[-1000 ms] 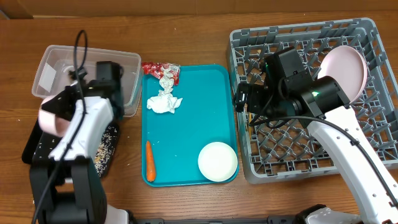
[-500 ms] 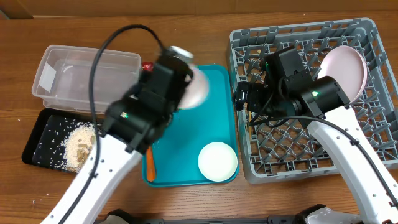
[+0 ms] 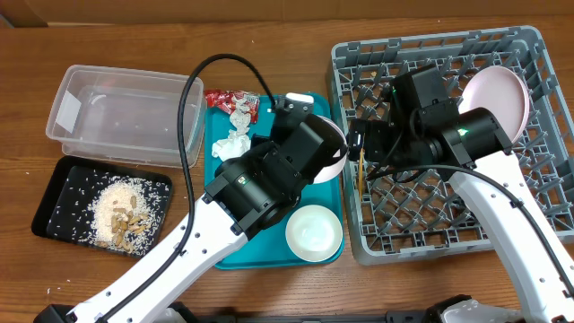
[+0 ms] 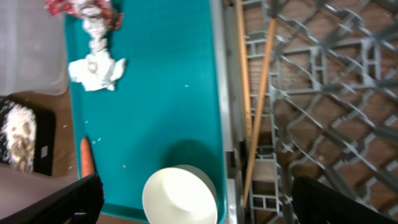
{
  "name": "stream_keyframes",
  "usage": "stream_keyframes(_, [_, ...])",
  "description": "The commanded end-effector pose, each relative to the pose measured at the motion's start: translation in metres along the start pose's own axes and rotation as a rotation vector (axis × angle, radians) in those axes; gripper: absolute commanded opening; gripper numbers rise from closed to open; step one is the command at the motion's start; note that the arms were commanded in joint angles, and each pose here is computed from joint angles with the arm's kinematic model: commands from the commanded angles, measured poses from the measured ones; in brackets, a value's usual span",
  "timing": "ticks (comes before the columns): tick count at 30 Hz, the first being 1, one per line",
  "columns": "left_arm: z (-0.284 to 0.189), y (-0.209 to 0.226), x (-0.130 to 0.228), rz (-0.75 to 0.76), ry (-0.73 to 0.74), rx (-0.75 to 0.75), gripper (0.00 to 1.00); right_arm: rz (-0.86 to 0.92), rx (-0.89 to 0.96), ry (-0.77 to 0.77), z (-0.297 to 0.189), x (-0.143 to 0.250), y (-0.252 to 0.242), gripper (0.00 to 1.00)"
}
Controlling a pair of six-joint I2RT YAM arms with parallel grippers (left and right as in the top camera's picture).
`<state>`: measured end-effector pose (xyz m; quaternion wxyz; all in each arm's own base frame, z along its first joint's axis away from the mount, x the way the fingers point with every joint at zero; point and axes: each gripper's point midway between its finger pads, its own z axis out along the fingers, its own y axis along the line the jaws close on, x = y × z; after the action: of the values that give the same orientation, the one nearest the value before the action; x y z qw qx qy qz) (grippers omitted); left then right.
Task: Sort waste into correct bins and load items into the dishwasher
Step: 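Bring the emptied bowl with the left gripper toward the right gripper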
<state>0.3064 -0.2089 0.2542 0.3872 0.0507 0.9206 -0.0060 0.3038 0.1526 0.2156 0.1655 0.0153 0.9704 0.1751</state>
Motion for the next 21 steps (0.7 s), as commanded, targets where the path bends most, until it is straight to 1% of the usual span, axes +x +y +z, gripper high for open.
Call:
stream_keyframes(1, [0.0,-0.017,0.006,-0.203,0.056,0.089,0.04,-0.149,-0.249,0.067,-0.008,0.015,0.051,1.0])
stream_keyframes(3, [0.008,0.002,0.006,-0.296,0.091,0.05,0.04,-0.197,-0.296,0.078,-0.01,0.018,0.059,1.0])
stream_keyframes(4, [0.011,0.006,0.007,-0.332,0.118,0.063,0.04,-0.217,-0.317,0.08,-0.011,0.019,0.062,1.0])
stream_keyframes(6, [0.015,0.003,0.008,-0.383,0.189,0.147,0.04,-0.264,-0.379,0.081,-0.015,0.021,0.072,1.0])
stream_keyframes(7, [0.016,0.0,0.009,-0.401,0.228,0.199,0.04,-0.289,-0.417,0.079,-0.017,0.022,0.078,1.0])
stream_keyframes(10, [0.016,-0.003,0.011,-0.437,0.29,0.272,0.04,-0.334,-0.514,0.064,-0.025,0.02,0.094,1.0])
stream_keyframes(13, [0.014,-0.006,0.012,-0.431,0.307,0.299,0.04,-0.358,-0.579,0.038,-0.031,0.015,0.105,0.97])
stream_keyframes(16, [0.011,-0.012,0.015,-0.426,0.325,0.326,0.04,-0.349,-0.583,0.021,-0.031,0.011,0.108,0.9])
stream_keyframes(18, [0.009,-0.016,0.017,-0.427,0.341,0.348,0.04,-0.343,-0.536,0.004,-0.027,0.007,0.101,0.84])
stream_keyframes(21, [0.008,-0.018,0.017,-0.426,0.348,0.36,0.04,-0.311,-0.401,-0.027,-0.016,-0.002,0.081,0.69])
